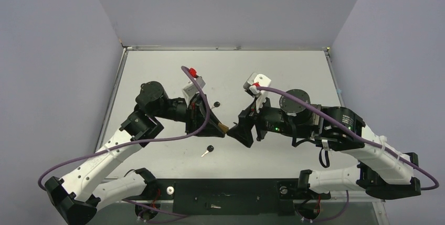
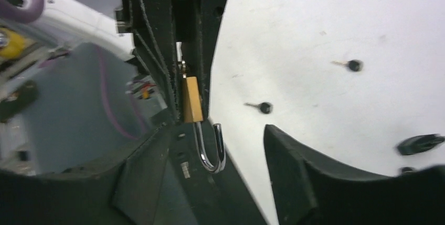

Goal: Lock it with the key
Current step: Pick up the lock from the center of the board.

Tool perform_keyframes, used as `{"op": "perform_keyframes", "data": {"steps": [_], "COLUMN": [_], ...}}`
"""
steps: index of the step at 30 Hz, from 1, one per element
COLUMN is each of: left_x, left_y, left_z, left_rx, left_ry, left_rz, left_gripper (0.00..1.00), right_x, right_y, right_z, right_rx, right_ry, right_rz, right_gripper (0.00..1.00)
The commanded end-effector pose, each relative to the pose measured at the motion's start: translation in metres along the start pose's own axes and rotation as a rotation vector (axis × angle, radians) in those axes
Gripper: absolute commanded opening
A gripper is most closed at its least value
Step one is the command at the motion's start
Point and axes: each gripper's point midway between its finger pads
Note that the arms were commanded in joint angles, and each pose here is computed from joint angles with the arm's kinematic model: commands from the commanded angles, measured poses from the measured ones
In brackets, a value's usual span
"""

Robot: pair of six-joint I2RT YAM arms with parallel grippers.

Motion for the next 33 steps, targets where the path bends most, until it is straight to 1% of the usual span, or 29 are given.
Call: {"op": "perform_keyframes", "data": {"steps": [1, 2, 7, 9, 11, 14, 15, 19, 20, 23, 29, 33], "left_x": [-0.041, -0.044, -0.076, -0.085, -0.091, -0.100, -0.103, -0.110, -0.112, -0.115, -0.117, -0.117], "left_y": [0.006, 0.008, 0.031, 0.037, 0.040, 0.043, 0.043, 0.044, 0.044, 0.044, 0.044, 0.044], "left_z": [0.015, 0.015, 0.008, 0.002, -0.003, -0.013, -0.015, -0.026, -0.028, -0.033, -0.042, -0.043], "left_rx": [-0.113, -0.117, -0.180, -0.168, -0.154, -0.139, -0.133, -0.117, -0.115, -0.108, -0.096, -0.096], "left_ry": [0.073, 0.108, 0.184, 0.270, 0.321, 0.357, 0.375, 0.374, 0.368, 0.365, 0.350, 0.351], "left_rz": [-0.183, -0.199, -0.307, -0.338, -0.357, -0.376, -0.382, -0.398, -0.402, -0.407, -0.404, -0.403], "left_gripper": [0.00, 0.00, 0.00, 0.00, 0.00, 0.00, 0.00, 0.00, 0.00, 0.00, 0.00, 0.00], "right_x": [-0.036, -0.039, -0.054, -0.061, -0.067, -0.076, -0.076, -0.094, -0.094, -0.101, -0.098, -0.094], "right_y": [0.018, 0.022, 0.043, 0.046, 0.048, 0.049, 0.043, 0.036, 0.027, 0.021, 0.002, 0.001], "right_z": [-0.043, -0.050, -0.071, -0.066, -0.056, -0.047, -0.046, -0.028, -0.027, -0.018, -0.007, -0.005], "right_rx": [0.222, 0.260, 0.326, 0.284, 0.228, 0.181, 0.176, 0.091, 0.079, 0.036, -0.036, -0.045], "right_ry": [0.042, 0.061, 0.138, 0.186, 0.248, 0.335, 0.361, 0.414, 0.420, 0.450, 0.471, 0.472], "right_rz": [-0.192, -0.213, -0.330, -0.360, -0.376, -0.378, -0.358, -0.369, -0.354, -0.351, -0.307, -0.290], "right_gripper": [0.69, 0.73, 0.76, 0.75, 0.72, 0.69, 0.68, 0.68, 0.68, 0.68, 0.68, 0.66]}}
Point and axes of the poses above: each gripper's point midway between its finger pads, its own y axis back along the fingers, its own z axis along the line the jaws close on, x = y × z, and after that the axes turned 3 degrees about y, right-handed
